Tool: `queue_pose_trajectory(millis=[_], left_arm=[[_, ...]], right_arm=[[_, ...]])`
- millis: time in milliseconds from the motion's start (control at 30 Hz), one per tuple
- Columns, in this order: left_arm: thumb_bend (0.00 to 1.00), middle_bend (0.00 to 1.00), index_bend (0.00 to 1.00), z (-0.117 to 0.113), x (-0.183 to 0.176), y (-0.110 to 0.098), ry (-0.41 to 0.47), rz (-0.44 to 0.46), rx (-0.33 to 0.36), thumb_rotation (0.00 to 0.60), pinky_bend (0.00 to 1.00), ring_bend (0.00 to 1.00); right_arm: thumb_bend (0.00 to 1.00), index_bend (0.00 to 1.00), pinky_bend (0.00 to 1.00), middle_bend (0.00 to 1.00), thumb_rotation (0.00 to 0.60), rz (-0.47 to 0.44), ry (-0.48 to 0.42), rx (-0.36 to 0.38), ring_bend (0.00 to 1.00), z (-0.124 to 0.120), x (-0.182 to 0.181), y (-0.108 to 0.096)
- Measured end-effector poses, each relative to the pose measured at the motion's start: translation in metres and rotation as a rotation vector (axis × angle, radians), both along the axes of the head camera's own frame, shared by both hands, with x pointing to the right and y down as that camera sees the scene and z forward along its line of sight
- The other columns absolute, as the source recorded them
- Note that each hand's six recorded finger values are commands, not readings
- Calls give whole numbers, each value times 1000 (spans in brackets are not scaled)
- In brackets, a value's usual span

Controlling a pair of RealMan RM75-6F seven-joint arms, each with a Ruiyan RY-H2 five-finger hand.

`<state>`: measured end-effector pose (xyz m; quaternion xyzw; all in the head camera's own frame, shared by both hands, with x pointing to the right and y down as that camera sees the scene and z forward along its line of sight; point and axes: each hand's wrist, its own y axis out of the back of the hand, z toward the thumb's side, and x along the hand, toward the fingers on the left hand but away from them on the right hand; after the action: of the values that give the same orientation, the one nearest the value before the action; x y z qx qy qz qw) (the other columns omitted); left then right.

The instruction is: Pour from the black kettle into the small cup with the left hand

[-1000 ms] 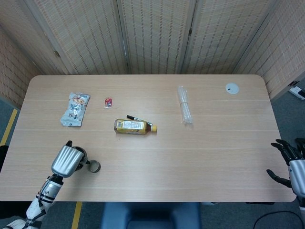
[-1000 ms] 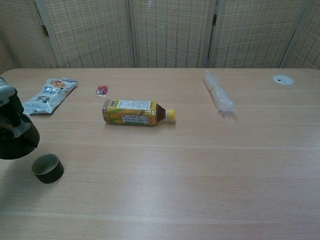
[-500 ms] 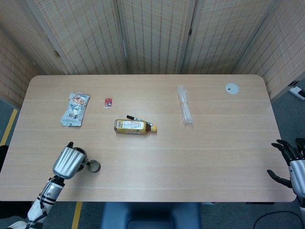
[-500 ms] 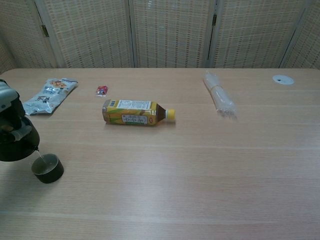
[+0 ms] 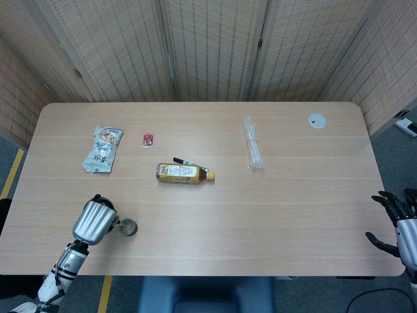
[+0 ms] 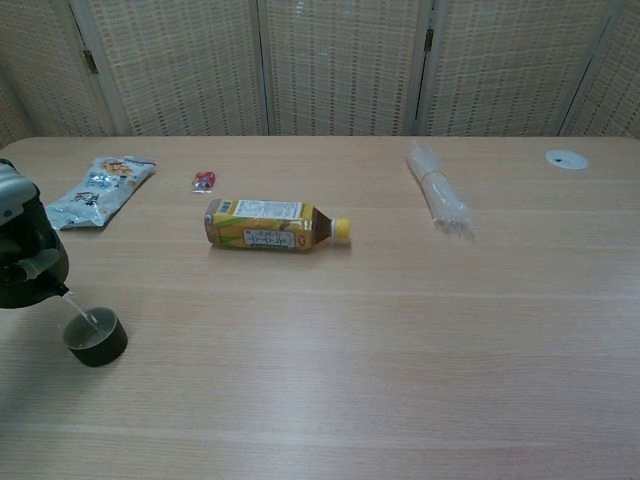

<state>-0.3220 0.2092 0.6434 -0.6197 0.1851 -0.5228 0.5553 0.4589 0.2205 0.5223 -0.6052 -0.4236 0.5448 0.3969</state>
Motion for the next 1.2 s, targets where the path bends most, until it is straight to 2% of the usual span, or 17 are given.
queue_pose_trajectory(millis=[1200], left_arm=[[495, 1000, 1000, 4, -13, -5, -37, -6, 16, 600, 498, 867]], right_arm=[[167, 224, 100, 228, 600, -4, 2, 1, 309, 0, -2, 1]])
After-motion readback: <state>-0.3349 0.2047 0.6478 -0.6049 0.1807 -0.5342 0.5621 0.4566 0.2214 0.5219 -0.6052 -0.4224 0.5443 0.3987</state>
